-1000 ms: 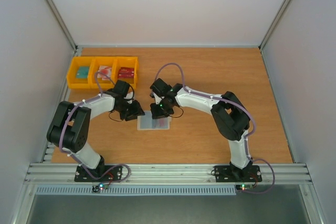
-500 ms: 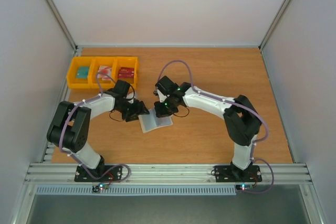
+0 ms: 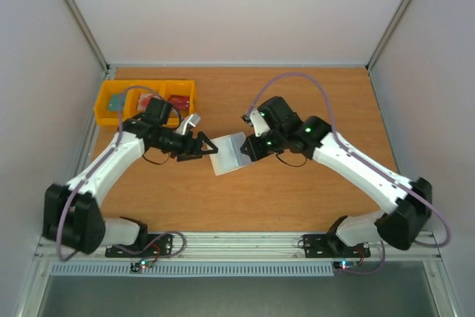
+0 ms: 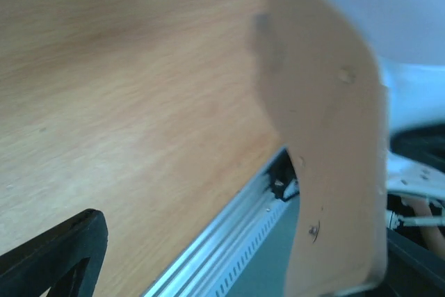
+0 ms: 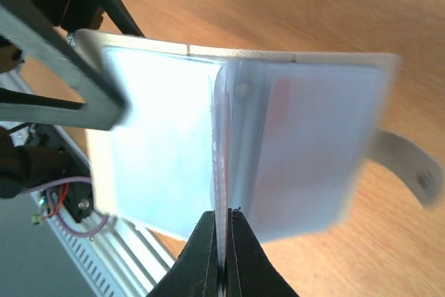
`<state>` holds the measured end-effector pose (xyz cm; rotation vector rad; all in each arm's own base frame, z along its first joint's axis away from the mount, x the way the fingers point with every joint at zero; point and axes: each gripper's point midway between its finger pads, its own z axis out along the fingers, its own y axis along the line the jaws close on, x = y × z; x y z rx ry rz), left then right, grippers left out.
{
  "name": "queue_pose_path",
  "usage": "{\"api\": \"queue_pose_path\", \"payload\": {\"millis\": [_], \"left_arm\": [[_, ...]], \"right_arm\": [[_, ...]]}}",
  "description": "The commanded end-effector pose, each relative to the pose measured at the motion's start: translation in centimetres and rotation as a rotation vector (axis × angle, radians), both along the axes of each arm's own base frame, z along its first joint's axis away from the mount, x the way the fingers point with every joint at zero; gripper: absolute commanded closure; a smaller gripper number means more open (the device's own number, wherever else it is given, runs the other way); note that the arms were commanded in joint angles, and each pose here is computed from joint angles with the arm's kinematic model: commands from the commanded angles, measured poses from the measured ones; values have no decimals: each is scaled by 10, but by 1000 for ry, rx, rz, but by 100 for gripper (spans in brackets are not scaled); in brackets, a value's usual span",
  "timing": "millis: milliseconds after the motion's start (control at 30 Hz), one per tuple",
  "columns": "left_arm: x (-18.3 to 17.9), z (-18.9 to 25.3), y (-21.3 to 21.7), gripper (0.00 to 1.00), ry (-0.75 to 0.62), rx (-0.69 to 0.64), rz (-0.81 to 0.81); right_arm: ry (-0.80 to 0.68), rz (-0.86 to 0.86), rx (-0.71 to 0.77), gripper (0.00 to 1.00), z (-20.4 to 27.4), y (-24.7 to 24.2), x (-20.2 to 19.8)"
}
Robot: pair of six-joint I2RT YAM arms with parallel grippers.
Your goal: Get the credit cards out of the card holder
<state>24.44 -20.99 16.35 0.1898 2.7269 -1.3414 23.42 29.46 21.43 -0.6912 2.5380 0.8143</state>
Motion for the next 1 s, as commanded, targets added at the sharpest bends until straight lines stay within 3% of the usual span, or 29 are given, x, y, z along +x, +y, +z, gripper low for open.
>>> {"api": "queue_pose_path", "payload": {"millis": [0,100,367,667,967], "left_arm": [[-27,74,-6,6,-263,-161,-133],[-24,114,-9,1,-525,-235,-113],[-79,160,-57,1,-758,-364,-326],[-58,161,-72,1,-723,-381,-181],[-41,140,-75,1,-701,-285,-69]], "right_arm": [[-115,49,45,99,43,-21,-21],[-188,39,93,99,75,-34,-31],[-250,-51,47,99,100,-55,-27],[-213,-39,72,99,110,-41,-22],[-192,-73,28,99,100,-17,-3]]}}
